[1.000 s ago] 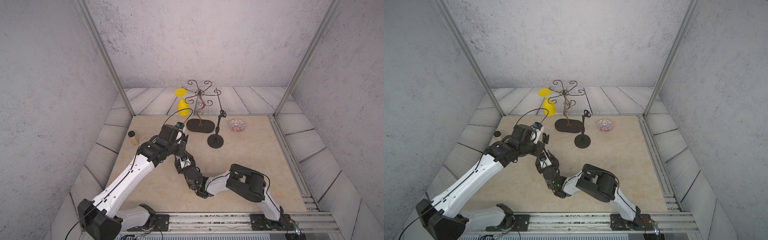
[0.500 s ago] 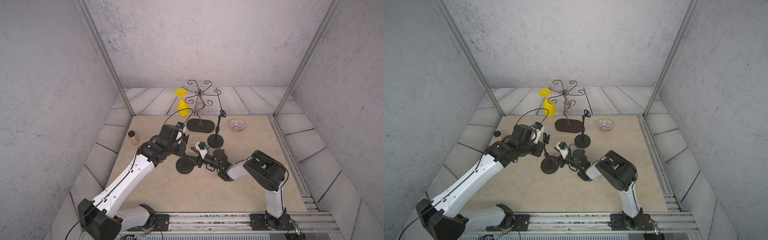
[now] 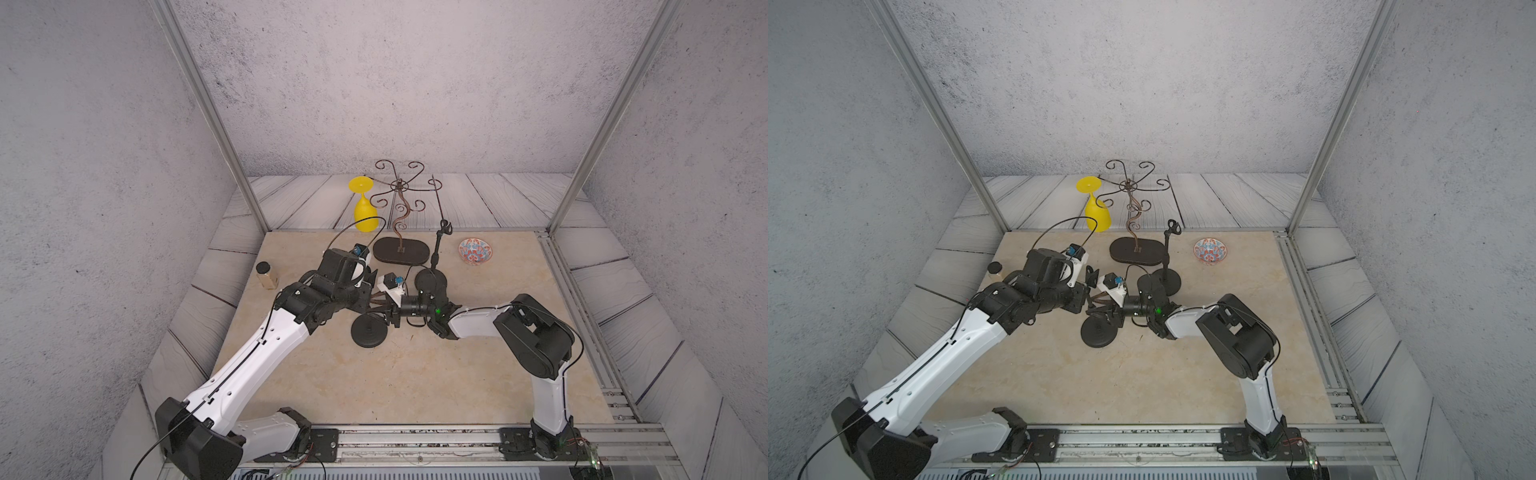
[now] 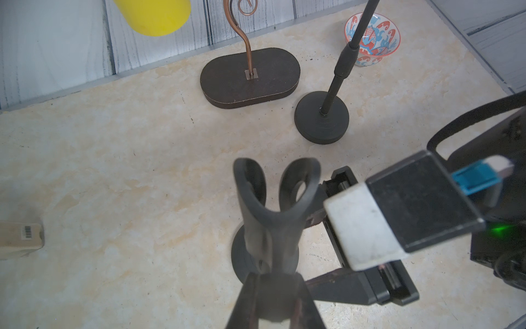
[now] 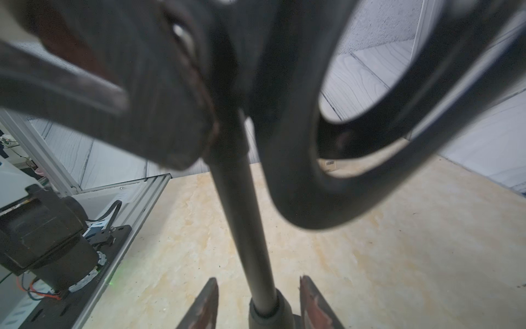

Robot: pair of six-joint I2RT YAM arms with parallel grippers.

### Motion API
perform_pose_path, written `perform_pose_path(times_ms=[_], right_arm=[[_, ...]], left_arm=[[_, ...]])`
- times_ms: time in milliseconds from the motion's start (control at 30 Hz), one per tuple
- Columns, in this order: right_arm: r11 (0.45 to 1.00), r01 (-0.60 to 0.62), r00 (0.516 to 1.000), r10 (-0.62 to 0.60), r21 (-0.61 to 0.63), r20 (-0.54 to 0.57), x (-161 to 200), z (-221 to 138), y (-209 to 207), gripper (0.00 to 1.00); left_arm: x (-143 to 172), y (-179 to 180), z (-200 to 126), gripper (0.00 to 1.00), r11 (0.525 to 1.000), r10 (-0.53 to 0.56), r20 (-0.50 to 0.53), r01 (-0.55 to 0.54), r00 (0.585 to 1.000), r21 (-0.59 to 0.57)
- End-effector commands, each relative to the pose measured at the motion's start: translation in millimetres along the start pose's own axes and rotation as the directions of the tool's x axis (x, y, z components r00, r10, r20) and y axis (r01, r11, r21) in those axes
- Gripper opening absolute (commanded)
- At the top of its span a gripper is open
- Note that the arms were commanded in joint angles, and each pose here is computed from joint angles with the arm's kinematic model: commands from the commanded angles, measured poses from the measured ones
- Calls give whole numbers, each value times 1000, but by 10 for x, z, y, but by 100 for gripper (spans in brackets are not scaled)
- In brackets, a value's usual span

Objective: Assemble a microphone stand
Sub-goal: Screw the microphone stand pole into the microphone stand base.

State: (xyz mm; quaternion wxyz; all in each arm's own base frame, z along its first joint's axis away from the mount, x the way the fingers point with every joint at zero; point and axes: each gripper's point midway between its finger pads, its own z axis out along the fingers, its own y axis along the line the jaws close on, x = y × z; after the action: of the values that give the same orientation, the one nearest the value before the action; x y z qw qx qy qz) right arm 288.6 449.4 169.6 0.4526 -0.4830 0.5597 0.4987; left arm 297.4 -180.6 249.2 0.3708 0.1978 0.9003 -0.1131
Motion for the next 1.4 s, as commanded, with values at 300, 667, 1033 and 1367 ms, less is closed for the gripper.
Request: perform_pose_path(times_ms=[300, 667, 1033, 1367], right_arm=[[1000, -15, 995, 14, -13, -102, 329, 68, -80, 37], [964, 32, 992, 1, 264, -125, 552, 13, -343, 3], [273, -9, 999, -46, 962, 23, 681, -147, -213, 0], [630, -59, 984, -94, 774, 151, 239, 538, 138, 55]], left_arm=[[-75, -43, -12, 2, 1000, 2, 22, -3, 1000, 24], [-72, -44, -17, 2, 1000, -1, 23, 1, 1000, 25], [-52, -49, -16, 1, 1000, -1, 23, 1, 1000, 29], [-51, -40, -8, 1, 1000, -8, 22, 7, 1000, 28]])
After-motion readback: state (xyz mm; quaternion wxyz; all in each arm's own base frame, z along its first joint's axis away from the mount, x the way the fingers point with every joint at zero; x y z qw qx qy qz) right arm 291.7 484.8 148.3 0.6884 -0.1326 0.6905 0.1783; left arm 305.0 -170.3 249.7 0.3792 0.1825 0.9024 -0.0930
